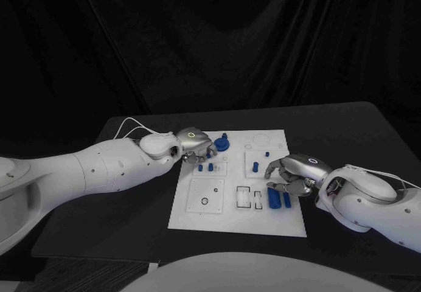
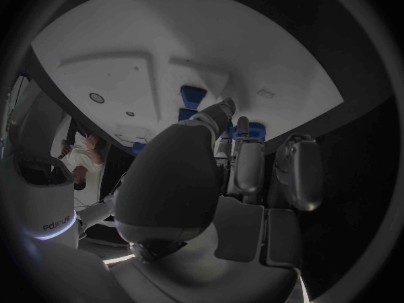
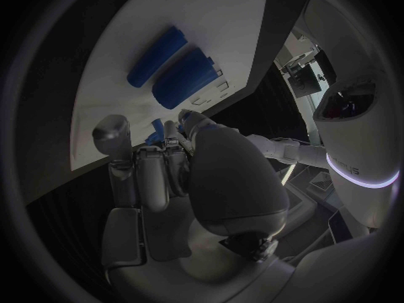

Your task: Assemble the parts on the task board

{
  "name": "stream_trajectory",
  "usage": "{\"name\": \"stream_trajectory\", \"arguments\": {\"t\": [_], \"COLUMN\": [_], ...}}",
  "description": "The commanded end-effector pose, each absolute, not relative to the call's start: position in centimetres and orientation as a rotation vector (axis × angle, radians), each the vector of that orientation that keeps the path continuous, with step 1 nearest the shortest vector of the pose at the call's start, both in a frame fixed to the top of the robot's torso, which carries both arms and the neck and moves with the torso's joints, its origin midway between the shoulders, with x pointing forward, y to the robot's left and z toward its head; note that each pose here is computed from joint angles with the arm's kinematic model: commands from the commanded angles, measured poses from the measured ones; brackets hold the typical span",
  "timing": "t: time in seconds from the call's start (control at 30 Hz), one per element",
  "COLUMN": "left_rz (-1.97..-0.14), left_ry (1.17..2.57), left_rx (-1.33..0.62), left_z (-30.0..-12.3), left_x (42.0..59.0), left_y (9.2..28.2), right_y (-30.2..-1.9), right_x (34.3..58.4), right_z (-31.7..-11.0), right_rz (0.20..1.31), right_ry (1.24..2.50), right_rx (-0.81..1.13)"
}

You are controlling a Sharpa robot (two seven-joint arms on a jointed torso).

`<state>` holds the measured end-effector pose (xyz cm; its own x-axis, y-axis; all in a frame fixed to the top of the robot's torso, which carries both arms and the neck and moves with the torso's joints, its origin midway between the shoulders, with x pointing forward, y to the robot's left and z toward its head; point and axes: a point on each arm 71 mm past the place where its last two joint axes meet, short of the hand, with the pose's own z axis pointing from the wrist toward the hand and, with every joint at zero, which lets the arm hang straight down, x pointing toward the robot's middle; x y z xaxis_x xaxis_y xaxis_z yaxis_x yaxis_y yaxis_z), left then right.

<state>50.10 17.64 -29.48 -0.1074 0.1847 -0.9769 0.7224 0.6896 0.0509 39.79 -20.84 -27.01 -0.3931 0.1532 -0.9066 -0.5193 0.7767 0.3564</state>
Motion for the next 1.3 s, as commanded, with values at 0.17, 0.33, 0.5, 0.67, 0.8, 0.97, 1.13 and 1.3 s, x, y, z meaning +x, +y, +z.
{"name": "stream_trajectory", "arguments": {"t": [0.17, 0.33, 0.5, 0.67, 0.8, 0.97, 1.13, 1.3], "left_rz": [-0.528, -0.507, -0.473, -0.466, -0.492, -0.569, -0.676, -0.849], "left_ry": [1.605, 1.576, 1.528, 1.487, 1.465, 1.376, 1.342, 1.336], "left_rx": [0.722, 0.700, 0.668, 0.614, 0.551, 0.445, 0.295, 0.086], "left_z": [-29.0, -28.1, -26.8, -25.9, -25.3, -24.2, -23.3, -22.8], "left_x": [49.9, 50.0, 50.3, 50.2, 49.9, 49.1, 48.2, 47.7], "left_y": [19.0, 20.5, 22.2, 24.0, 25.2, 26.7, 27.9, 28.6], "right_y": [-21.6, -22.3, -22.8, -22.9, -23.0, -23.1, -23.1, -22.6], "right_x": [39.6, 39.8, 40.4, 41.3, 41.8, 42.9, 44.2, 45.3], "right_z": [-26.7, -25.4, -23.6, -21.7, -20.5, -19.3, -19.1, -19.6], "right_rz": [0.730, 0.725, 0.713, 0.696, 0.684, 0.622, 0.509, 0.405], "right_ry": [1.820, 1.775, 1.719, 1.674, 1.651, 1.630, 1.639, 1.682], "right_rx": [-0.259, -0.249, -0.244, -0.248, -0.252, -0.313, -0.434, -0.555]}}
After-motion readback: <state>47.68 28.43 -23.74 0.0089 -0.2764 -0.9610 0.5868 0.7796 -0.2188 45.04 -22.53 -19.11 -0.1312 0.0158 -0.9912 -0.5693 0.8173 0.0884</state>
